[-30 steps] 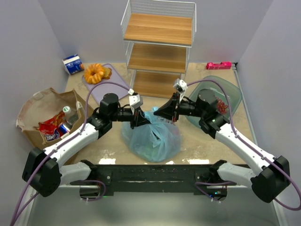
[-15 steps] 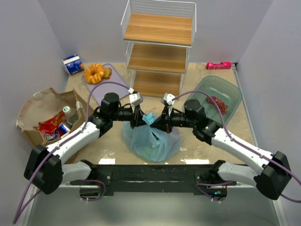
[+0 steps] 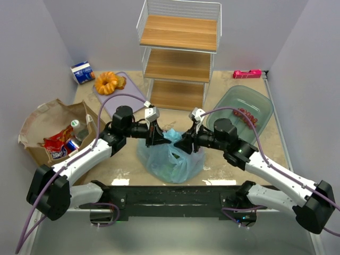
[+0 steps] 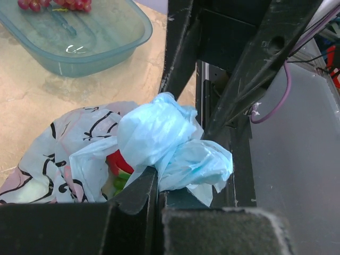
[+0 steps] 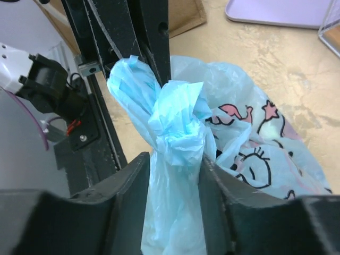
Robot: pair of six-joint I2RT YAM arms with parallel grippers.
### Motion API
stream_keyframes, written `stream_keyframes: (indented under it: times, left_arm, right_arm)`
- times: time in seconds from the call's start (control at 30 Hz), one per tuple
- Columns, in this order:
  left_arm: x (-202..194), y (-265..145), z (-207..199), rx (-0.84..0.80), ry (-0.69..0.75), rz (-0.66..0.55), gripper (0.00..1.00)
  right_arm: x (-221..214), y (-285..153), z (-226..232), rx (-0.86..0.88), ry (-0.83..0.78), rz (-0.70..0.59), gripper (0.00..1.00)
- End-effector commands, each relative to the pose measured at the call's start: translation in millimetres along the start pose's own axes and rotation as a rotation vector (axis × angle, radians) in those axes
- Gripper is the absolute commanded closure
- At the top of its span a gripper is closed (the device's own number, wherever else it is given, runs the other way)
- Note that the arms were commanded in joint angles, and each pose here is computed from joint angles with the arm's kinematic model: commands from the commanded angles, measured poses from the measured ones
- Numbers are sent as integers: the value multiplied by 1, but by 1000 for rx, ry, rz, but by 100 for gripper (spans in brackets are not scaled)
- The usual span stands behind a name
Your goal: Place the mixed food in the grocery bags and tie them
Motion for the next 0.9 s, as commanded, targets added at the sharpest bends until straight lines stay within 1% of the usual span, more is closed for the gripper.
stream_keyframes:
  times: [0.0,0.03,0.07,0.13,0.2,0.23,0.3,0.5,0.73,0.87]
  left_arm:
    - [13,-1,-10,-45,37,-52,100]
    - [14,-1,-9,-36,33,-54,100]
    - [14,0,-9,-30,32,-56,100]
    - [14,0,-6,-19,14,-53,100]
    - [15,1,-6,-33,6,-49,100]
    - [15,1,-6,-36,-1,-45,100]
    - [16,2,-6,-34,-4,-46,100]
    - [15,1,-3,-19,-13,-38,100]
    - [15,0,0,-9,-17,-35,100]
    - [16,-1,1,-8,-18,-34,100]
  right_arm:
    - [18,-18,2,-51,-57,-57,40]
    - [15,-21,1,-55,-67,-60,28]
    - [20,-28,6,-44,-86,-85,25]
    - [18,-33,4,-68,-103,-82,20]
    - [11,-32,-5,-123,-108,-52,19]
    - [11,-32,-8,-146,-120,-44,2]
    - [3,-27,-15,-193,-128,-4,2]
    - [-12,-16,-19,-258,-187,55,1]
    - [-25,-7,-19,-289,-230,98,1]
    - [-30,-5,-28,-369,-254,121,1]
Point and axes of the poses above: each gripper's point midway between its finger pads, its own y axis out along the fingers, its own z axis along the line the jaws close on, x = y × z, the point moved 2 cm from there along -y, back along the fingers, and after that the axes turned 6 degrees about y, right-handed, at the moved point
